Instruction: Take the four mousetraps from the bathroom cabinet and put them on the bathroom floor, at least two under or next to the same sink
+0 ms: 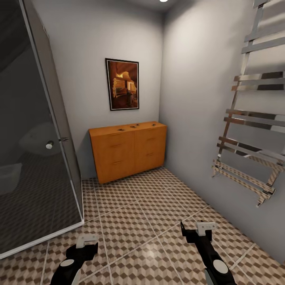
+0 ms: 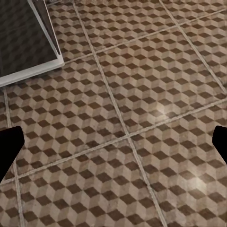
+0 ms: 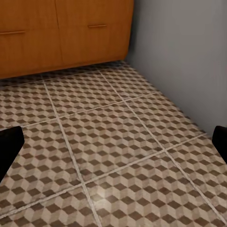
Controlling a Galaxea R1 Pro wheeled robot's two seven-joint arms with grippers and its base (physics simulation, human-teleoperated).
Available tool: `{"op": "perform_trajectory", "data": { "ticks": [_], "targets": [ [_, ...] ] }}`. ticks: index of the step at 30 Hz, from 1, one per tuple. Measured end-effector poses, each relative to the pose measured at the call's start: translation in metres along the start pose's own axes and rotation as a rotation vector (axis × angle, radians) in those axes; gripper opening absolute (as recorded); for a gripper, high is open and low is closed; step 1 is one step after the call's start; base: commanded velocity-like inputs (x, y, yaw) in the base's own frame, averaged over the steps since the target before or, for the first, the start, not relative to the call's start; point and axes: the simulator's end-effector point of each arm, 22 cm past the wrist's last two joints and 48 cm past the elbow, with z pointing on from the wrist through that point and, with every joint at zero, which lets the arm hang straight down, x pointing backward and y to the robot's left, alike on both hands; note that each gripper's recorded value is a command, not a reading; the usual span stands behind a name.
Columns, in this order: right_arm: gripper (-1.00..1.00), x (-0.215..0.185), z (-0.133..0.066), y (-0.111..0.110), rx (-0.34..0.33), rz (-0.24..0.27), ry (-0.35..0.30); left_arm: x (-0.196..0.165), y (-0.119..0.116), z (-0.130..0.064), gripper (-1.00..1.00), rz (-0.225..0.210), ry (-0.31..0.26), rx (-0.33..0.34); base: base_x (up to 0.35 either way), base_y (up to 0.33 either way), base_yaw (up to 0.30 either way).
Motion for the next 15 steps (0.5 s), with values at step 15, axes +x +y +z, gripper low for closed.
{"op": "perform_trajectory", "data": {
  "ticks": [15],
  "targets": [
    [1.00,-0.0003,-0.0002,0.0002,0.001,0.001,0.000,0.0006,-0.0008,0.0000,1.00,0.000,0.001,0.001,0.308,-0.119,0.000]
  ]
}}
